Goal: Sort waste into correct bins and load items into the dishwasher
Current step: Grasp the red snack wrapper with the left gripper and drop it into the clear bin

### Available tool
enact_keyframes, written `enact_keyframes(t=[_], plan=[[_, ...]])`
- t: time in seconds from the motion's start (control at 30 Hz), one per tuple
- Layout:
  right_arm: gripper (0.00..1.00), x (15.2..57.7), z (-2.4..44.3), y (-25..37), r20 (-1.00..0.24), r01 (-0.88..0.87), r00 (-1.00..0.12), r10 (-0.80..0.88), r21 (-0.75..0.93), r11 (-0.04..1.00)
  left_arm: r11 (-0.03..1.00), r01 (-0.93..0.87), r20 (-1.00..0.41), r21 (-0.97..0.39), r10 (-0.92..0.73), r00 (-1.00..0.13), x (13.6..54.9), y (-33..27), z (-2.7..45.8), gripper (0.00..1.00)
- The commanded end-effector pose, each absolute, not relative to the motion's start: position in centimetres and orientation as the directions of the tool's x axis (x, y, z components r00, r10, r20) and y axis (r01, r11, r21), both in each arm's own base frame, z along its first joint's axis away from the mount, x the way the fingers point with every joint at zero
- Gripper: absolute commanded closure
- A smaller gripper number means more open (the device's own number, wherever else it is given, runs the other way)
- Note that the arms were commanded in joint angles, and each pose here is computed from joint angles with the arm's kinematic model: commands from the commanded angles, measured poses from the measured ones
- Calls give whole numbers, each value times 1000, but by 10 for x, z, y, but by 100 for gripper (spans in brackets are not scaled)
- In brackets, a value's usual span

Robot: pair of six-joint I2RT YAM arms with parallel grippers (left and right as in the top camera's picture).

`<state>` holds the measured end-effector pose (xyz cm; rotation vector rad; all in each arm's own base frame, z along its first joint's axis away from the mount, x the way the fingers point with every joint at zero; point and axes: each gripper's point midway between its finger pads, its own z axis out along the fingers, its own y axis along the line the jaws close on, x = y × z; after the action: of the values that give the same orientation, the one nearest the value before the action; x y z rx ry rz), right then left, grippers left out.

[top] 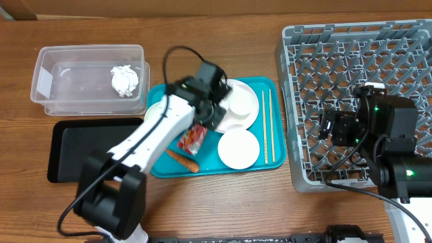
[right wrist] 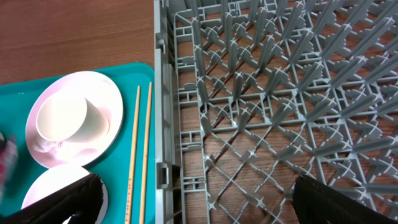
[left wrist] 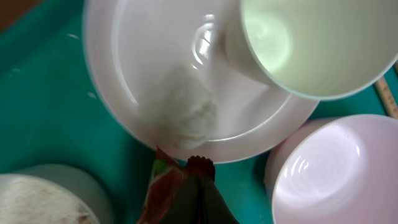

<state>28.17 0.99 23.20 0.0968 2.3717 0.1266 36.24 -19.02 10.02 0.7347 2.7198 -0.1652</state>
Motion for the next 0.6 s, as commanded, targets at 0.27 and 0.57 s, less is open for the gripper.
enact_keyframes(t=[0.27, 0.57], plan=[[0, 285, 245, 8, -712, 37, -693, 112, 120, 992, 989, 133, -662, 62, 140, -736, 455, -62, 240, 96], [0, 285, 245, 8, -712, 38, -693, 112, 120, 992, 993, -113, -709, 31, -58, -702, 484, 40, 236, 96]])
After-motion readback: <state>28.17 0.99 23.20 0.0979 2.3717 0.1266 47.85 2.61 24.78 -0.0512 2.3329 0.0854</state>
